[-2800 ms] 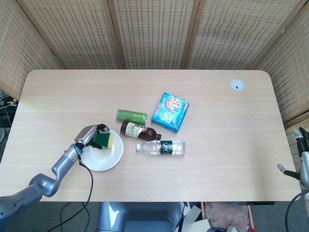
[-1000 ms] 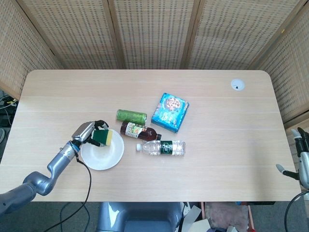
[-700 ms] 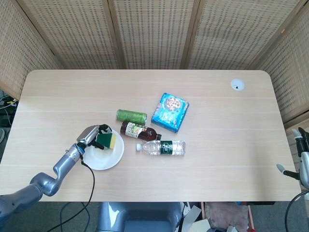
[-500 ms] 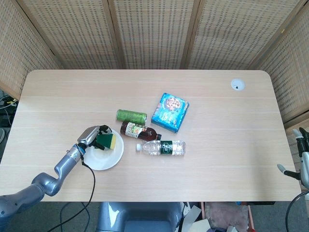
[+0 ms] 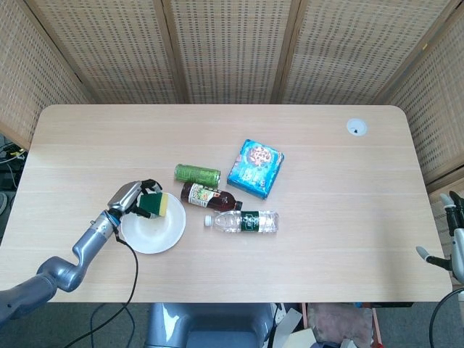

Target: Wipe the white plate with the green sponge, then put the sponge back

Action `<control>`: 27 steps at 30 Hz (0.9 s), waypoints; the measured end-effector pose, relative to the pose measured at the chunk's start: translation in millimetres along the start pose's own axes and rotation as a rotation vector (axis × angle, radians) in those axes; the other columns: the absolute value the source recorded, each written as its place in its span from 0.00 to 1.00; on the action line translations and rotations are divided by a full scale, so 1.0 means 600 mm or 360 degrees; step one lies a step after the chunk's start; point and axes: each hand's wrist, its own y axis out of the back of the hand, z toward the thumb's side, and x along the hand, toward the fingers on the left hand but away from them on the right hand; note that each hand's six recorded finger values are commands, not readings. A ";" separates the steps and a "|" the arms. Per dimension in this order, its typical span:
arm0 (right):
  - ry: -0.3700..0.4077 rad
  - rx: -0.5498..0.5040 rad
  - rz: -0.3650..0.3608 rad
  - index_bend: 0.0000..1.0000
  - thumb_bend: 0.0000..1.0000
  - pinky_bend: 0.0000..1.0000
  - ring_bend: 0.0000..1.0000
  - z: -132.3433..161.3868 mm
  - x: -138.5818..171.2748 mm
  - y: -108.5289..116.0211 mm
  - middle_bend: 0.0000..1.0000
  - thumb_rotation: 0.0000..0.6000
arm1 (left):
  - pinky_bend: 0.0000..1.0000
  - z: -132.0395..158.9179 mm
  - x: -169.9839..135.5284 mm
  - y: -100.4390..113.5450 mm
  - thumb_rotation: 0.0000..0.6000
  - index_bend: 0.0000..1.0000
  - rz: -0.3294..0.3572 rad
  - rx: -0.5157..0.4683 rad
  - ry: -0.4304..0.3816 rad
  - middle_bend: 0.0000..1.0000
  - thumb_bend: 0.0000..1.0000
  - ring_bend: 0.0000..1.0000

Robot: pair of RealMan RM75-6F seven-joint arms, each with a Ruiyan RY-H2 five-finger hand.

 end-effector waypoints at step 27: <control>-0.0003 0.0001 0.0004 0.00 0.00 0.00 0.00 -0.001 0.000 -0.001 0.00 1.00 | 0.36 -0.028 0.017 -0.035 1.00 0.51 -0.0027 -0.0012 0.0111 0.32 0.04 0.31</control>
